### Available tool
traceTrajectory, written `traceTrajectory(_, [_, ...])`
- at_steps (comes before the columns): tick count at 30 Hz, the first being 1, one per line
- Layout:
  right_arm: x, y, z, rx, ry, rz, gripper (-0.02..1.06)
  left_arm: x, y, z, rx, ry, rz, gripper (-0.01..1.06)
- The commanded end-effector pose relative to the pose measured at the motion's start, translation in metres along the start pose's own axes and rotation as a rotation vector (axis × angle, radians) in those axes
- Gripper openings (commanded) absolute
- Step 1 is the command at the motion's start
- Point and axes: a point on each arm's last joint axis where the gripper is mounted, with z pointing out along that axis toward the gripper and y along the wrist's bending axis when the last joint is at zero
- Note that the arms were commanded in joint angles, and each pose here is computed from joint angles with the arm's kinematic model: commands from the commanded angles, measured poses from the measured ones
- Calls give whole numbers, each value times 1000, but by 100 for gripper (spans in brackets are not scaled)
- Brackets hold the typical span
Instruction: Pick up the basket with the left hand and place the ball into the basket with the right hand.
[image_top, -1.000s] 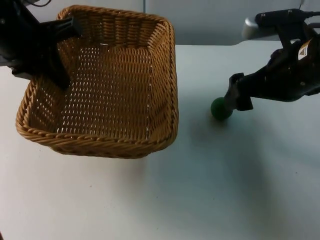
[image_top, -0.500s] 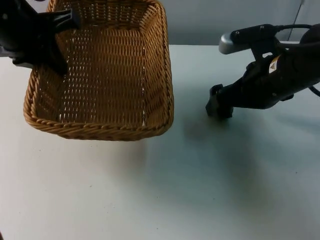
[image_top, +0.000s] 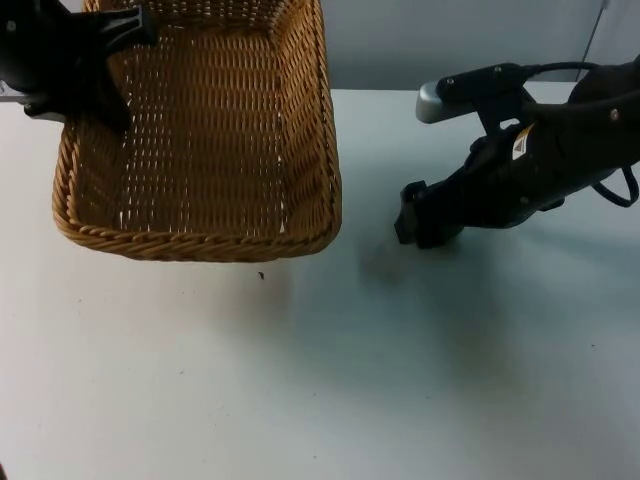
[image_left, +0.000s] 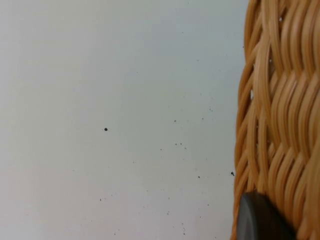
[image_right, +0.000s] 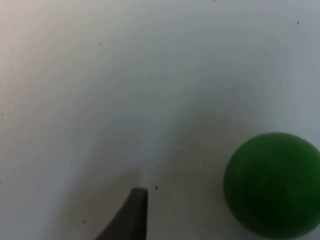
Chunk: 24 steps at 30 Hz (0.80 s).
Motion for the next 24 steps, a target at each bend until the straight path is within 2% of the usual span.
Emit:
traceTrajectory(1, [-6,2,-1,-2,-29,-12,104,-4,-2,-5,14,-38,-25,0])
traceTrajectory(10, [-7,2,-1,-1,-50,-8,104,-4,-3,-5,25,-36,-42,0])
traceTrajectory(19, [-8,2,0,-1,-58,-6,104,5,-7,-6,58,66,-54,0])
traceTrajectory(24, [-1,3,8,-4,-39,-4,104,7,-8,-6,75,88,-69,0])
